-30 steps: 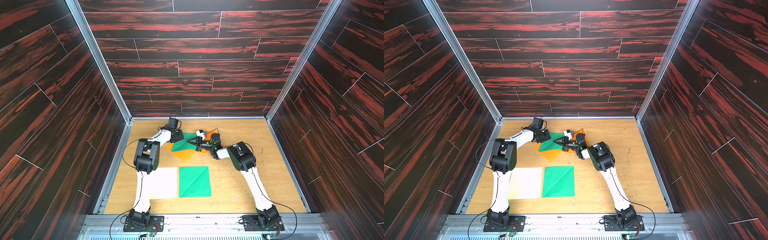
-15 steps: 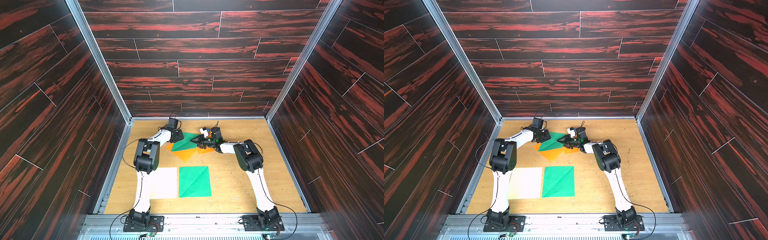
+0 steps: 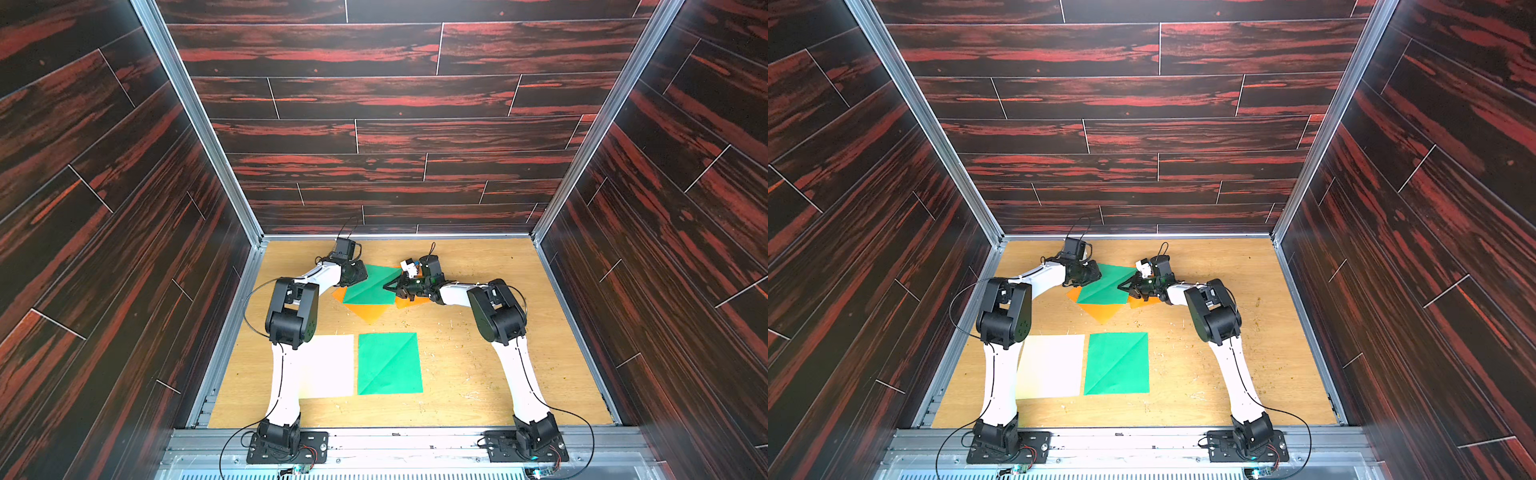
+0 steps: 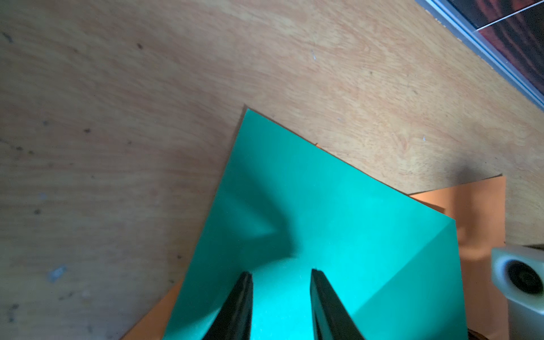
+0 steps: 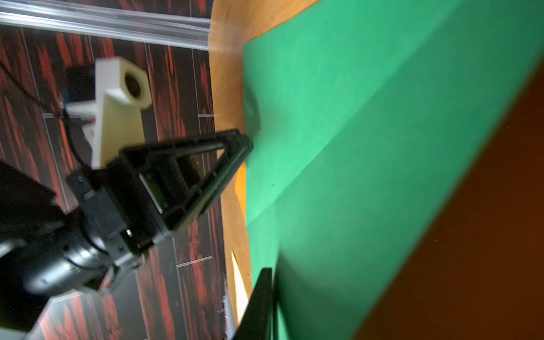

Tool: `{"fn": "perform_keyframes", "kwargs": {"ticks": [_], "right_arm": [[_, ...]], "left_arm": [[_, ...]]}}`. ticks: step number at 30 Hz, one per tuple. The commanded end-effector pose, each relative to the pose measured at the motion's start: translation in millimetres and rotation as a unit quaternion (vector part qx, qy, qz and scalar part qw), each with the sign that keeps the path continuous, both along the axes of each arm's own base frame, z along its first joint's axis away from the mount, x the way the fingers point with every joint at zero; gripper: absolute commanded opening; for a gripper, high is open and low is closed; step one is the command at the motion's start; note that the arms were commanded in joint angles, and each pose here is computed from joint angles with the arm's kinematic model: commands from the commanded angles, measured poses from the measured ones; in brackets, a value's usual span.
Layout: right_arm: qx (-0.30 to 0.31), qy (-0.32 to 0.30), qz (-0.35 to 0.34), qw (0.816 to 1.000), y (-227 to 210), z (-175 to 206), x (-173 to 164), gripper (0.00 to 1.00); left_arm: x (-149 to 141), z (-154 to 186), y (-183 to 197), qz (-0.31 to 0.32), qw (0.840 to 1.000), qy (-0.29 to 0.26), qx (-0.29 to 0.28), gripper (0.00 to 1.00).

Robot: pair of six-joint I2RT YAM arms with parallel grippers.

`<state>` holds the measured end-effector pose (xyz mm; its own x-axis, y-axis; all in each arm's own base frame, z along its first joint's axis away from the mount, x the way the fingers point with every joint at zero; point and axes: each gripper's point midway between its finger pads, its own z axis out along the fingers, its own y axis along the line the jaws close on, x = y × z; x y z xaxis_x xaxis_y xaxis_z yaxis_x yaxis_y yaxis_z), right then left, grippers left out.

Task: Sort the scattered colored papers by color
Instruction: Pick up the colored paper from the center of the board.

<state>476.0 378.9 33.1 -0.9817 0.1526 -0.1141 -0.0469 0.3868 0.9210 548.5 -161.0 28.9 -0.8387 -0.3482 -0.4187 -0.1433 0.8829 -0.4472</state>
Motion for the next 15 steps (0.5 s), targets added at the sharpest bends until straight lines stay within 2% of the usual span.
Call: {"fn": "perform_keyframes", "kwargs": {"ticks": [1, 5, 8, 12, 15], "right_arm": [[-0.017, 0.001, 0.005, 1.000, -0.9, -5.1, 3.4, 0.07], [-0.027, -0.010, 0.011, 1.000, -1.5, -3.3, 4.2, 0.00], [-0.045, -0.032, 0.021, 0.998, -1.5, 4.6, 4.7, 0.00], [-0.071, -0.076, 0.039, 0.994, 2.8, 32.6, 6.2, 0.00], [-0.083, -0.111, 0.054, 0.989, 9.6, 61.5, 2.5, 0.00]], "left_arm": [[-15.9, -0.3, -3.4, -0.009, 1.000, 0.009, -0.010, 0.38], [-6.6, 49.4, -3.7, -0.009, 0.998, -0.065, -0.023, 0.46], [-2.2, 102.3, -2.2, -0.007, 0.990, -0.138, -0.031, 0.51], [-9.6, 172.9, 4.6, 0.001, 0.974, -0.225, -0.037, 0.61], [-22.7, 212.9, 11.5, 0.008, 0.962, -0.272, -0.038, 0.67]]}}
